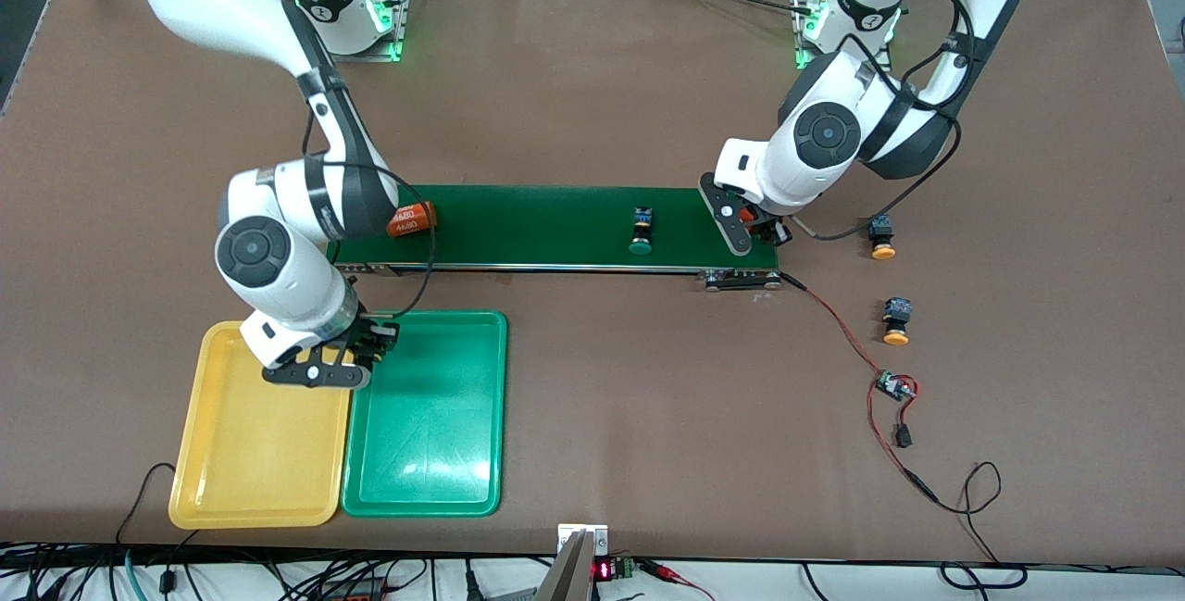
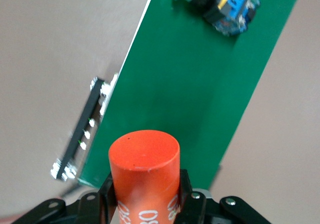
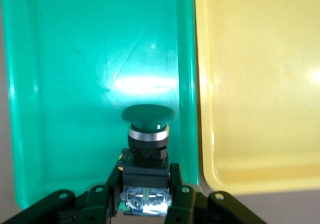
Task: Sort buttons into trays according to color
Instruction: 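Open the right gripper over the tray while the left gripper grasps the button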
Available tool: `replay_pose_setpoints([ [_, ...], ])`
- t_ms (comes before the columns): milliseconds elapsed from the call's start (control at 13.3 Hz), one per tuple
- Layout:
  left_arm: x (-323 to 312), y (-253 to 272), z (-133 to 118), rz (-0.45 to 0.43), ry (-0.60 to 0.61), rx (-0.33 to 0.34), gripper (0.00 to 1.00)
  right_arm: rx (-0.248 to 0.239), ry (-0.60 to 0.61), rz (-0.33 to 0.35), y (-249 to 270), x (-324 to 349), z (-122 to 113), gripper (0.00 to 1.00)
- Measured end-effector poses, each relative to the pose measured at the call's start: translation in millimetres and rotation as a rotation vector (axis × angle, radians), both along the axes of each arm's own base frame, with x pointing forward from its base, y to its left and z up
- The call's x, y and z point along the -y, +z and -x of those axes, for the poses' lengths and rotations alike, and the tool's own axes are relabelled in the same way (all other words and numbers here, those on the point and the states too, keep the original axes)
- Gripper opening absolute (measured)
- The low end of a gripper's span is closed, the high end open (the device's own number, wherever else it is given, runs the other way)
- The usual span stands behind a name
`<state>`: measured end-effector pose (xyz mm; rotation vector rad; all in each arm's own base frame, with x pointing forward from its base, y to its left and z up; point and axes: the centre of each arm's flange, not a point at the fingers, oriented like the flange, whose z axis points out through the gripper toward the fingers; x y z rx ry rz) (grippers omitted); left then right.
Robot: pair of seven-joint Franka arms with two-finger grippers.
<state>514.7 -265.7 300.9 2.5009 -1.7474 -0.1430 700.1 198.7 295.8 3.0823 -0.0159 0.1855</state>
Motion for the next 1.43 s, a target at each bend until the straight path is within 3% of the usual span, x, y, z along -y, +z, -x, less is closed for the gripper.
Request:
replay_pose_setpoints([
  [452, 31, -34, 13, -0.072, -0.285, 0.073, 0.5, 0.066, 0.027, -0.011, -70, 0, -11, 0.41],
  [677, 38, -39, 15, -0.072, -0.317, 0.088, 0.53, 0.076, 0.03, -0.015, -70, -2, -12, 0.51],
  [978, 40, -26, 9, -0.066, -0.314, 0.118, 0.94, 0.08, 0.042, -0.024, -68, -11, -10, 0.89],
  [1054, 39, -17, 6, -0.069, -0.307, 0.136, 1.0, 0.081, 0.047, -0.027, -67, -15, -9, 0.99],
  [1280, 13, 18, -10, -0.074, -0.191, 0.148, 1.0, 0.066, 0.049, -0.051, -54, -28, 6, 1.0],
  [1430, -38, 34, -37, -0.095, -0.061, 0.136, 1.0, 0.043, 0.033, -0.084, -40, -49, 27, 1.0],
])
